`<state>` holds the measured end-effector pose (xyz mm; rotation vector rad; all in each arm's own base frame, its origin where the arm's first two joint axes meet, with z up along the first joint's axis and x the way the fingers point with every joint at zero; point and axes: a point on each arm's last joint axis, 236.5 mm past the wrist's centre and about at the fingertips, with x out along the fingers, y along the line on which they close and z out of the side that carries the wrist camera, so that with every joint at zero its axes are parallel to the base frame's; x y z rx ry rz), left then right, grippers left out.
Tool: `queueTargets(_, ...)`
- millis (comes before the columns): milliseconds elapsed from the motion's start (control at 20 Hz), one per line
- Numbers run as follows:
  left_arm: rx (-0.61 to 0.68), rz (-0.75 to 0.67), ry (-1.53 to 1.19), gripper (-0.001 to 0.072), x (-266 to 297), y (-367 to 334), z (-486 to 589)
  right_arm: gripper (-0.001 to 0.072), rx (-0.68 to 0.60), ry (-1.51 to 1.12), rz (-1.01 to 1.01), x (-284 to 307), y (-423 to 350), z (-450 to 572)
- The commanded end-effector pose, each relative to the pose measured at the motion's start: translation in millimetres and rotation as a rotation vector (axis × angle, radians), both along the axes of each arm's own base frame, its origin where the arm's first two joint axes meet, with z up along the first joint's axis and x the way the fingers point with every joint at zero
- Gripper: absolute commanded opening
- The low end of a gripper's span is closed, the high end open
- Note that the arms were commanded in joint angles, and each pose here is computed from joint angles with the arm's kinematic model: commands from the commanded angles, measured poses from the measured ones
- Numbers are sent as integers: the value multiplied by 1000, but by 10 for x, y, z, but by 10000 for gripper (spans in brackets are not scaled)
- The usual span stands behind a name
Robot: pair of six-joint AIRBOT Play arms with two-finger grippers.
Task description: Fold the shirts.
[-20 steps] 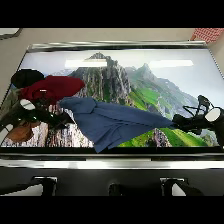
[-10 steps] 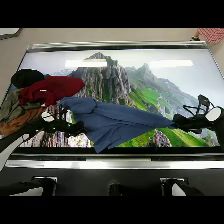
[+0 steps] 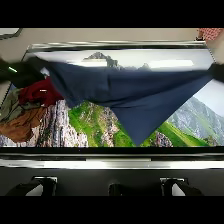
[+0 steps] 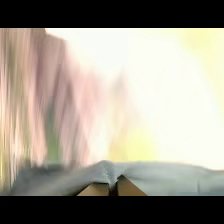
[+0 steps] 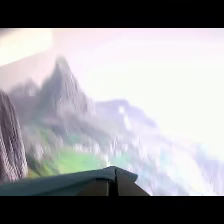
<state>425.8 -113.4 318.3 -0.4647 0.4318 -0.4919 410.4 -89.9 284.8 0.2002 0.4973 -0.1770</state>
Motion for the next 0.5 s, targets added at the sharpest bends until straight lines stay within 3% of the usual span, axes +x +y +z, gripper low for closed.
queueTargets(0, 48, 147, -543, 27, -1110, 366, 2231, 39, -173, -375, -58, -589, -1, 1756)
queueTargets(200, 46, 208, -735, 27, -2038, 331, 2886, 39, -217, -612, -76, -1447, 240, 2619)
queueTargets(450, 51, 226, -751, 27, -2216, 329, 2923, 39, -222, -623, -76, -1752, 330, 2663)
